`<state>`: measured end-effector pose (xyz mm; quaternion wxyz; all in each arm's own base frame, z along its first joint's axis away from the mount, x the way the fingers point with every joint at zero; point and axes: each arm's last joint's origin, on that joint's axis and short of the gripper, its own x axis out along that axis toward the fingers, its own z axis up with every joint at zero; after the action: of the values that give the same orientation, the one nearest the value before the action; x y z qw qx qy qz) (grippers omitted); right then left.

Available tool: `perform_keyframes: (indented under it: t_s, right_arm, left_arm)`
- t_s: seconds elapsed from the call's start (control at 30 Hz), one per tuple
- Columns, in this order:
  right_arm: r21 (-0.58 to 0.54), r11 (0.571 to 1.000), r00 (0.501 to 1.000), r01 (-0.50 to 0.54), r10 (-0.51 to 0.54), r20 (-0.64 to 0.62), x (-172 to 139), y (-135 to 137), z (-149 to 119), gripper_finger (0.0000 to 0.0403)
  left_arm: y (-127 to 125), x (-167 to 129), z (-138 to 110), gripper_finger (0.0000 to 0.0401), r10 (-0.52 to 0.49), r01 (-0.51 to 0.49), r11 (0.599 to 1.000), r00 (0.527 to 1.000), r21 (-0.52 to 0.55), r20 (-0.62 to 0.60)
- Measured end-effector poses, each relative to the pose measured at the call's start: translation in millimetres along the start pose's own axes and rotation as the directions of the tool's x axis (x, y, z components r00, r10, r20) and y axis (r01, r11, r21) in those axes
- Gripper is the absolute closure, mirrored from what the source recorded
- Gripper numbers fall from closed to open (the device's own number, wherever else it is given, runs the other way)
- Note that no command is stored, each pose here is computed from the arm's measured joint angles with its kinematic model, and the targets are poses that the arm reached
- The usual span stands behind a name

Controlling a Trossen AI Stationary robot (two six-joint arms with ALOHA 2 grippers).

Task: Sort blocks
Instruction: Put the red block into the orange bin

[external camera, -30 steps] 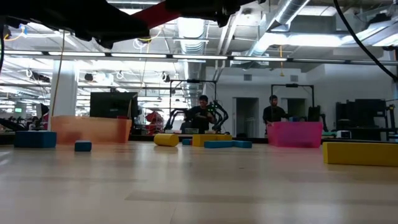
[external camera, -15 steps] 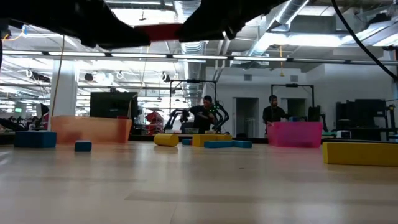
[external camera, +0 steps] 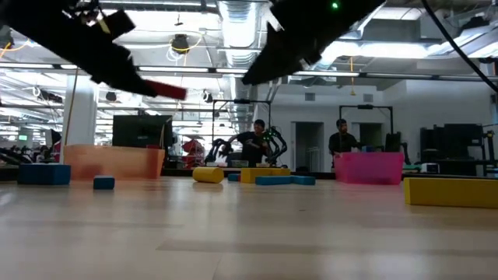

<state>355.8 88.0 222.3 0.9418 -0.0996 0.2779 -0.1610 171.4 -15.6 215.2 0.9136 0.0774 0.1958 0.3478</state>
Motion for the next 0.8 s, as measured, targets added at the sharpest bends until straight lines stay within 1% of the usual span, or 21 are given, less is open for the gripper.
perform_keyframes:
  t_s: [0.13, 0.23, 0.27, 0.33, 0.4, 0.57, 0.67, 0.8]
  right_arm:
    - [-0.003, 1.0, 0.998, -0.006, 0.006, -0.055, -3.2, 4.0, -6.9, 0.0173]
    - [-0.002, 1.0, 0.997, -0.013, 0.013, -0.076, -5.8, 7.9, -11.4, 0.0176]
    - [-0.002, 1.0, 0.997, -0.014, 0.014, -0.079, -6.6, 9.3, -13.1, 0.0176]
    - [-0.007, 1.0, 0.997, -0.015, 0.014, -0.079, -8.0, 12.0, -15.8, 0.0177]
    - [-0.01, 1.0, 0.997, -0.007, 0.007, -0.078, -9.0, 13.5, -17.9, 0.0177]
    - [-0.003, 1.0, 0.997, -0.018, 0.018, -0.074, -12.5, 18.4, -18.7, 0.0177]
    - [-0.008, 1.0, 0.997, -0.029, 0.028, -0.07, -15.4, 22.5, -19.1, 0.0177]
    - [-0.014, 0.999, 0.997, -0.045, 0.044, -0.065, -19.8, 28.3, -19.9, 0.0177]
  left_arm:
    - [33.3, -6.8, -11.1, 0.0345, 0.103, -0.111, 0.991, 0.99, -0.076, -0.1]
    - [53.2, -11.9, -24.3, 0.0345, 0.162, -0.19, 0.974, 0.966, -0.126, -0.204]
    - [56.9, -11.8, -25.9, 0.0346, 0.165, -0.204, 0.964, 0.962, -0.171, -0.219]
    - [61.7, -11.2, -23.3, 0.0345, 0.148, -0.197, 0.953, 0.966, -0.229, -0.212]
    - [64.7, -8.4, -23.7, 0.0342, 0.154, -0.21, 0.949, 0.959, -0.234, -0.237]
    - [70.6, 2.2, -30.0, 0.0339, 0.201, -0.288, 0.927, 0.923, -0.241, -0.329]
    - [72.5, 11.8, -35.0, 0.0338, 0.24, -0.341, 0.916, 0.888, -0.211, -0.393]
    - [74.1, 25.4, -43.2, 0.0336, 0.295, -0.407, 0.901, 0.828, -0.15, -0.478]
